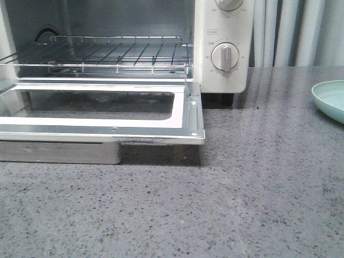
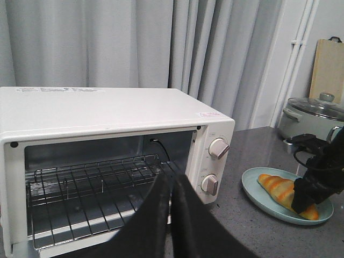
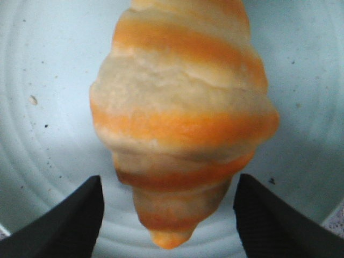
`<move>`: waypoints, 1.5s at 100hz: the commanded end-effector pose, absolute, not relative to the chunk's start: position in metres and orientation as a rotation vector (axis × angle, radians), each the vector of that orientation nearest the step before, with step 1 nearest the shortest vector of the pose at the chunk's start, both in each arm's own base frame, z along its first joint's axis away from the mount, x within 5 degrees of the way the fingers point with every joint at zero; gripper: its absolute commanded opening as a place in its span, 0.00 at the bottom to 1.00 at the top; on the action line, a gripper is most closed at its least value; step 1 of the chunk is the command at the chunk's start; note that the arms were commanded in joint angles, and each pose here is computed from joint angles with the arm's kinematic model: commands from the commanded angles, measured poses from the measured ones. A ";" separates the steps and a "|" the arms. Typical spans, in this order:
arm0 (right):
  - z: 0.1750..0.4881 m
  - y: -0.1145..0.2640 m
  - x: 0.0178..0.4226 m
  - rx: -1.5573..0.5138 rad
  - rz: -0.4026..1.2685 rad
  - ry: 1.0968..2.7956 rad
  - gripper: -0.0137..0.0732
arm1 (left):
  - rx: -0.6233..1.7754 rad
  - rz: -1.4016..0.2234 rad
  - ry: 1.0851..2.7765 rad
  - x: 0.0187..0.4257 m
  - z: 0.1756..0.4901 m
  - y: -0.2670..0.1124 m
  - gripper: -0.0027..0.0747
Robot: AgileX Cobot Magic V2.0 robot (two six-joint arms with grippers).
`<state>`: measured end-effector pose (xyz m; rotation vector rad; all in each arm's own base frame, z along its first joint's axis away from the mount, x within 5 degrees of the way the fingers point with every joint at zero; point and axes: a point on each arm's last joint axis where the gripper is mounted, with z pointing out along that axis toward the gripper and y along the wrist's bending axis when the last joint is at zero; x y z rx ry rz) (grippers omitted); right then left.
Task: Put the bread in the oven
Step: 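Lower the right gripper over the croissant on the blue plate and grasp it, then lift the croissant with the right gripper and carry it toward the oven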
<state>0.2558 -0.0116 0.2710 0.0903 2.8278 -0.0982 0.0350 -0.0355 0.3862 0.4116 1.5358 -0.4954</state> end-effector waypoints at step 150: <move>0.397 0.053 0.109 -0.589 0.244 2.452 0.08 | 0.342 -0.519 1.438 0.035 0.403 -0.033 0.01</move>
